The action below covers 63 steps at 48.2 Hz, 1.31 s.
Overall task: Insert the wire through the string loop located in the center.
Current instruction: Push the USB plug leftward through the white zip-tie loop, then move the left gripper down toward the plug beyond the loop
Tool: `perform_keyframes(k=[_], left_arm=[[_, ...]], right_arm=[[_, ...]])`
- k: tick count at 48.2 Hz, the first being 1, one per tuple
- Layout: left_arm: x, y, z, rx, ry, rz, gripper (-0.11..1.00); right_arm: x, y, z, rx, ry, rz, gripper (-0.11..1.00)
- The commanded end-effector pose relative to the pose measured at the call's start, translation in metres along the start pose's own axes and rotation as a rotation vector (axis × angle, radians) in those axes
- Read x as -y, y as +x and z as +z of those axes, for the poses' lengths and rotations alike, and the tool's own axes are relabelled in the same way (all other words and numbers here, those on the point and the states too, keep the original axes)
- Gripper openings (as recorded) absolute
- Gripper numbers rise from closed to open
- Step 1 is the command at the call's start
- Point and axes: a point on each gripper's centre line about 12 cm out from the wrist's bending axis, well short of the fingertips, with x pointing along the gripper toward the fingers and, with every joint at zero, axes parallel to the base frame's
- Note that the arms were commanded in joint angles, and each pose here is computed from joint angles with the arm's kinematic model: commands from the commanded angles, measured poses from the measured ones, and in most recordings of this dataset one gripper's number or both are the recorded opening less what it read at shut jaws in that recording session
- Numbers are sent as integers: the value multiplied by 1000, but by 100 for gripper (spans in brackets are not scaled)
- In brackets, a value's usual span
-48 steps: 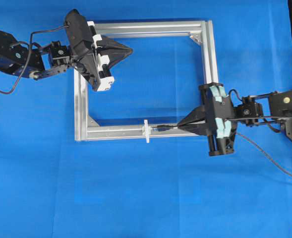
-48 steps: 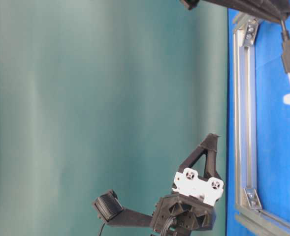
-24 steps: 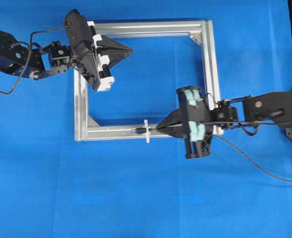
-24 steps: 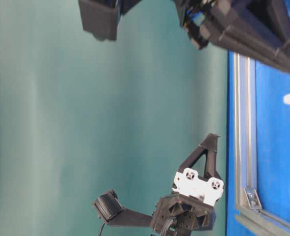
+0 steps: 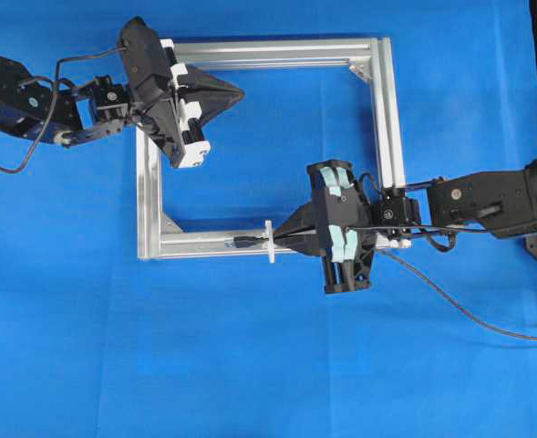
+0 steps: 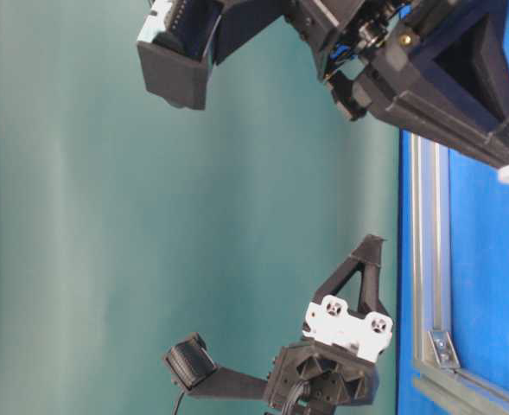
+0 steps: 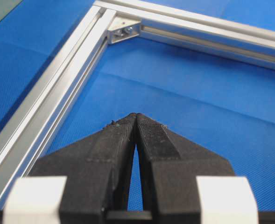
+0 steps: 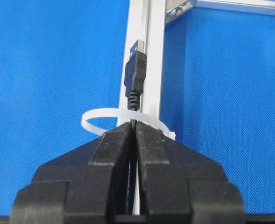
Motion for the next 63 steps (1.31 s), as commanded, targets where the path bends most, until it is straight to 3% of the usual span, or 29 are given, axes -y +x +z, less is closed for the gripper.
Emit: perform_keyframes(k=[1,19,49,63], left_arm=[[3,-2,14,41,0,-9,0],[26,-7,8,27,9,-69,0],[125,-45,-12,-27,0,-342,0],[146,-54,-15,-34,13,-403,0]], right_arm=[[-1,-1,9,32,-2,3,-2],[0,-2,9,34,-1,2,-2],[0,-2,9,34,-2,2,-2],[0,-2,9,32,-2,2,-2]])
